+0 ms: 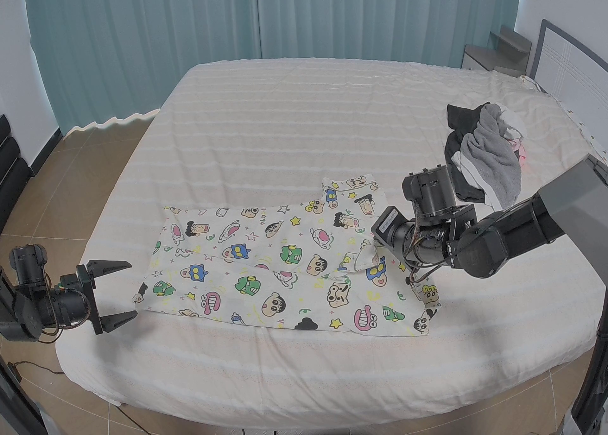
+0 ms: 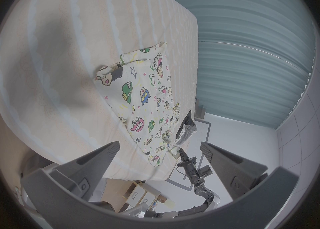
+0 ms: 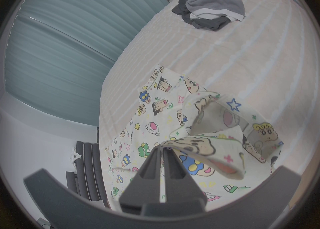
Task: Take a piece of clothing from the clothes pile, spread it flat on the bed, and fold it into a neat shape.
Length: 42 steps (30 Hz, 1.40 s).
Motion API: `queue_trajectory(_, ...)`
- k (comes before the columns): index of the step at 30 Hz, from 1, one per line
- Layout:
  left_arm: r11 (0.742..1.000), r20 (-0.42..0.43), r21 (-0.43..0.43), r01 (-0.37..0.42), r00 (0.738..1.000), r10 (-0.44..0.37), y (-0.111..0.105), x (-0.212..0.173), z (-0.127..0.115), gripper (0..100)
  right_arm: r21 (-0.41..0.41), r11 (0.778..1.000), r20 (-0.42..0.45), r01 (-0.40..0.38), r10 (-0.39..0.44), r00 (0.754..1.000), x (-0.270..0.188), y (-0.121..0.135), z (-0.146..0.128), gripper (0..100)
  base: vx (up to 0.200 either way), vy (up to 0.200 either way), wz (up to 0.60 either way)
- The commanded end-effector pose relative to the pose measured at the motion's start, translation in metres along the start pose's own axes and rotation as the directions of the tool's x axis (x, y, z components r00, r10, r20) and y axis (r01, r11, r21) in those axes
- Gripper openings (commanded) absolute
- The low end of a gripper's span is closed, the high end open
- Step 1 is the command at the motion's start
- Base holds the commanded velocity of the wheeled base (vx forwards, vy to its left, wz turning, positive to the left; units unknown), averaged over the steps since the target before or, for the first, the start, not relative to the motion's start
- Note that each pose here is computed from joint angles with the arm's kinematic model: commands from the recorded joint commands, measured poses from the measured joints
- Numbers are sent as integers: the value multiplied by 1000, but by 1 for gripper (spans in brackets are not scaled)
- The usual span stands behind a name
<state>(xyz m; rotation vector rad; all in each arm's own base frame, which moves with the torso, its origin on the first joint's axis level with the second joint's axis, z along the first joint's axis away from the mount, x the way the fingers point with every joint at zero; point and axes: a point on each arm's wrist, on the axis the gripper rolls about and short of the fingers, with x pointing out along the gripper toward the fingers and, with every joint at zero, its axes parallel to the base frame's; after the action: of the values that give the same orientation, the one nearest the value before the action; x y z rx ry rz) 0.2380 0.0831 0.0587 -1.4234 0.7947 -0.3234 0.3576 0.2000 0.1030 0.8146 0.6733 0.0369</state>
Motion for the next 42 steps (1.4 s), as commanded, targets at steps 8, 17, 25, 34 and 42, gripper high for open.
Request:
queue_trajectory(8, 1000, 0, -3, -1, 1000, 1, 1, 0, 0, 100, 1, 1000, 18, 12, -12, 1000, 17, 7, 14, 0, 0, 0, 0)
queue_trajectory(17, 1000, 0, -3, -1, 1000, 1, 1, 0, 0, 100, -10, 1000, 28, 9, -8, 1000, 20, 17, 23, 0, 0, 0, 0)
queue_trajectory(25, 1000, 0, -1, -1, 1000, 1, 1, 0, 0, 100, -36, 999, 38, 11, -10, 999, 31, 15, 27, 0, 0, 0, 0)
queue_trajectory(34, 1000, 0, -1, -1, 1000, 1, 1, 0, 0, 100, -48, 999, 23, 6, -5, 1000, 25, 22, 21, 0, 0, 0, 0)
queue_trajectory(42, 1000, 0, -1, -1, 1000, 1, 1, 0, 0, 100, -73, 994, -52, 81, -85, 995, 3, 16, 8, 0, 0, 0, 0)
